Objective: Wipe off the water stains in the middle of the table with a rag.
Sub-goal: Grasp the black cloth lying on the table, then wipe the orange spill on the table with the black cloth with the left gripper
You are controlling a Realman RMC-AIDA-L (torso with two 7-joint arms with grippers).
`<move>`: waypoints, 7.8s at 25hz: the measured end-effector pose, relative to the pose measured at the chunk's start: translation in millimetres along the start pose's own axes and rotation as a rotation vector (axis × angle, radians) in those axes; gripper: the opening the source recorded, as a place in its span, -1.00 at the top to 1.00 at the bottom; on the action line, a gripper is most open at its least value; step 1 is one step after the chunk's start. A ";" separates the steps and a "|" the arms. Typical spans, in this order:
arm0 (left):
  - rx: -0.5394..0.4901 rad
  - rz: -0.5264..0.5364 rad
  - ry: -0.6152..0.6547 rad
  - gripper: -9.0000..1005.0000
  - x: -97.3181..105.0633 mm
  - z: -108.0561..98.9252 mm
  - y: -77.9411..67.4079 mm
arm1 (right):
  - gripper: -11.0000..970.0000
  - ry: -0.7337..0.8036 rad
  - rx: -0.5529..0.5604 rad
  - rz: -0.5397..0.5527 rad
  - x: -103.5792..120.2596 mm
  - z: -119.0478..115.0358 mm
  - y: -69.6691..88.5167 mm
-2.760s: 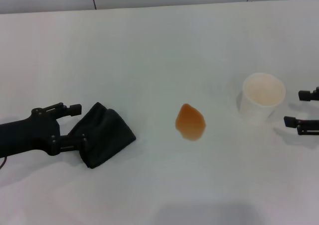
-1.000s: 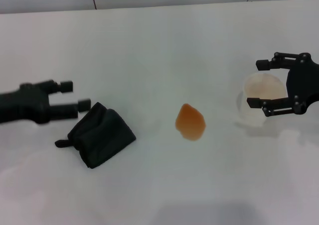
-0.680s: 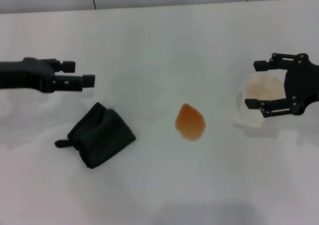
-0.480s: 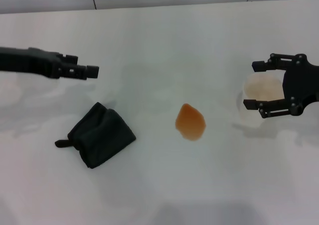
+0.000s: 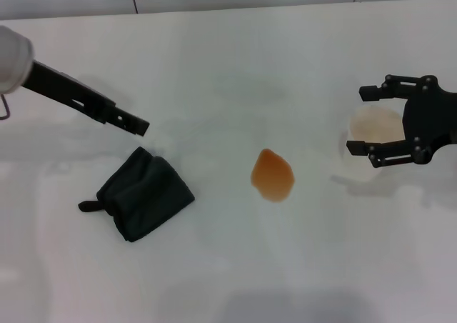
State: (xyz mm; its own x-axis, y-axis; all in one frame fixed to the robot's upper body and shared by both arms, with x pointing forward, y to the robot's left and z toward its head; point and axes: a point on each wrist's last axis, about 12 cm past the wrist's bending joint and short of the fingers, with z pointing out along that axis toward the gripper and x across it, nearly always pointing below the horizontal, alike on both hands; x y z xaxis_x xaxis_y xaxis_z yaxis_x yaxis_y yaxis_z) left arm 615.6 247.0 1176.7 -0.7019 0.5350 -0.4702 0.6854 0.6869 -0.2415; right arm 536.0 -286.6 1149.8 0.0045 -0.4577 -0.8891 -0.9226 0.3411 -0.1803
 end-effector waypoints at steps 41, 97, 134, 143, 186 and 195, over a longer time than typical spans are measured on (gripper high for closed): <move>-0.021 0.144 0.260 -0.72 -0.5 62.0 -42.4 | -0.77 0.004 -0.009 0.005 -2.7 8.7 -0.2; -0.057 0.092 0.251 0.62 -5.5 71.6 -40.9 | -0.78 0.007 0.006 0.020 -0.3 9.2 -1.7; -0.128 0.202 0.252 0.33 -19.5 51.7 -47.2 | -0.77 0.006 0.017 0.031 0.6 6.7 -2.6; -0.131 0.241 0.272 -0.06 -18.0 59.5 -53.1 | -0.77 0.005 0.016 0.029 -0.2 7.2 -3.1; -0.149 0.204 0.322 0.82 -10.9 80.0 -50.0 | -0.77 -0.005 0.015 0.042 0.8 7.5 -2.4; -0.123 0.160 0.214 0.83 -22.0 73.6 -48.4 | -0.77 -0.003 0.018 0.044 1.7 7.0 -2.1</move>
State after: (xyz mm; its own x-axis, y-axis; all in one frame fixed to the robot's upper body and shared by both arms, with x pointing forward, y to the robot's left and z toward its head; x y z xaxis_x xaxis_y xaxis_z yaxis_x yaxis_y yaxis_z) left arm 612.1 165.8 1136.3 -0.6210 0.7235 -0.3014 0.7709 0.6333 -0.0679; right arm 540.7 -282.3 1145.8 -0.0347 -0.4391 -0.8978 -0.9150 0.3754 -0.1482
